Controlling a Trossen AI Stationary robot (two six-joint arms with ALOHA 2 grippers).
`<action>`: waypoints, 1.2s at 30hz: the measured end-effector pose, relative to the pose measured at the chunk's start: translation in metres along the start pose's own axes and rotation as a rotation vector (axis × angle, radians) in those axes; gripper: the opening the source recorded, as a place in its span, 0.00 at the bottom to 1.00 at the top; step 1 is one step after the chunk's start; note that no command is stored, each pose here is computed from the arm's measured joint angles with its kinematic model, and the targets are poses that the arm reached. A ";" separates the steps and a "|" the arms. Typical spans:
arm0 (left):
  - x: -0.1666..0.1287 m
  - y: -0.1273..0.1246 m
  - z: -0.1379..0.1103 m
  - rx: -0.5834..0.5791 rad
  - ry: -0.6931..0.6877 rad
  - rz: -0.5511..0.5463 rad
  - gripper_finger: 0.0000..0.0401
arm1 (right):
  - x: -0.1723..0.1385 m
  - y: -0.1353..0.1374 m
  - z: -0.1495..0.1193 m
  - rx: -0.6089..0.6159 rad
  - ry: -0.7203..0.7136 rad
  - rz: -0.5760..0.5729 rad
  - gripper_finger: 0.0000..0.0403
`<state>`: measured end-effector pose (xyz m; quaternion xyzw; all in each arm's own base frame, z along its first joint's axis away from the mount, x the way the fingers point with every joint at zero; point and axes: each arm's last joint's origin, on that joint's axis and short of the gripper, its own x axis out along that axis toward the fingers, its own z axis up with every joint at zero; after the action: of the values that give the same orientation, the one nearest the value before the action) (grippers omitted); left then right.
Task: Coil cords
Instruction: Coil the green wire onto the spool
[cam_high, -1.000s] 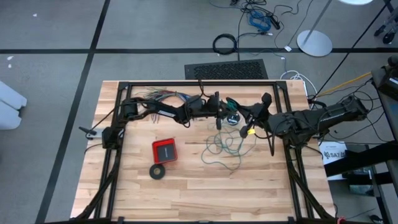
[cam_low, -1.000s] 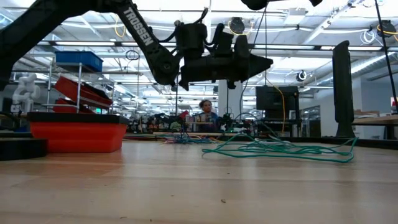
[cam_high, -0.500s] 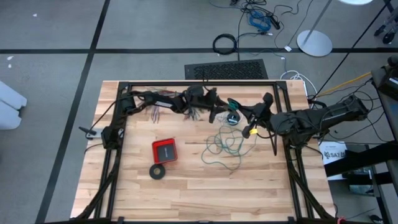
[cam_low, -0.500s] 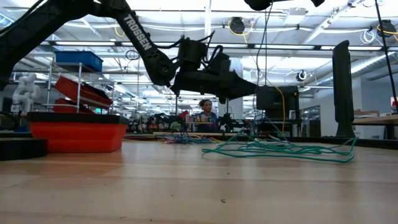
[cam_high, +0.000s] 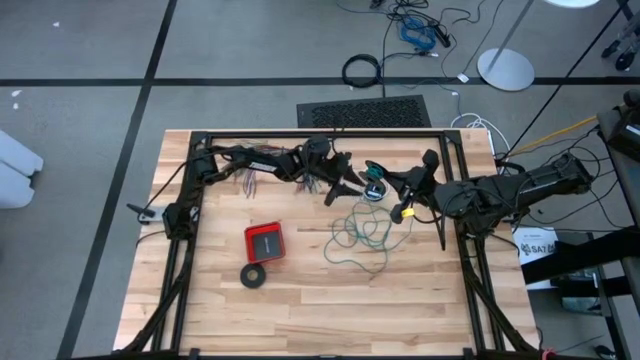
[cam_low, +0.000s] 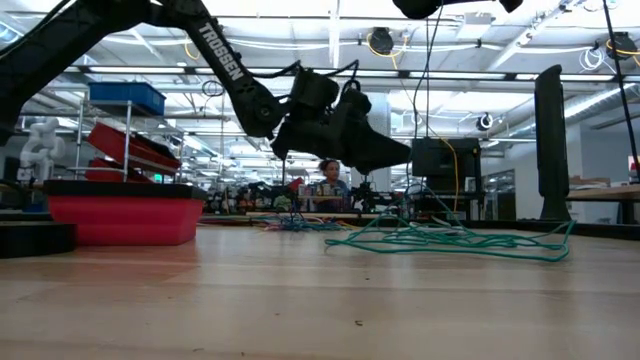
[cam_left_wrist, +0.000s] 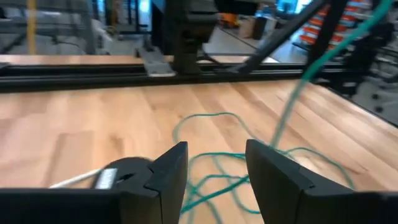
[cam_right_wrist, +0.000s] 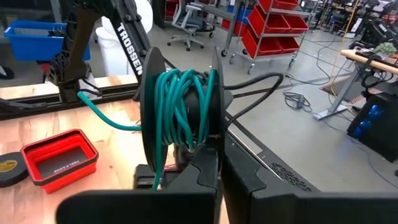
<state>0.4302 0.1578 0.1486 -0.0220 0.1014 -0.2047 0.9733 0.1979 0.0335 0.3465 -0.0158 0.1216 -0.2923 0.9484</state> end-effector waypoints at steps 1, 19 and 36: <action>0.001 -0.001 0.000 0.000 0.002 -0.010 0.42 | 0.000 0.000 0.000 -0.001 0.000 0.000 0.00; 0.024 -0.029 0.003 0.101 -0.004 -0.131 0.43 | 0.000 0.001 -0.001 0.009 0.009 0.021 0.00; 0.022 -0.024 0.003 0.123 0.003 -0.082 0.10 | 0.000 0.002 -0.002 0.025 0.020 0.049 0.00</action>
<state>0.4408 0.1274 0.1497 0.0340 0.0891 -0.2501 0.9635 0.1983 0.0348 0.3447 0.0016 0.1277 -0.2709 0.9541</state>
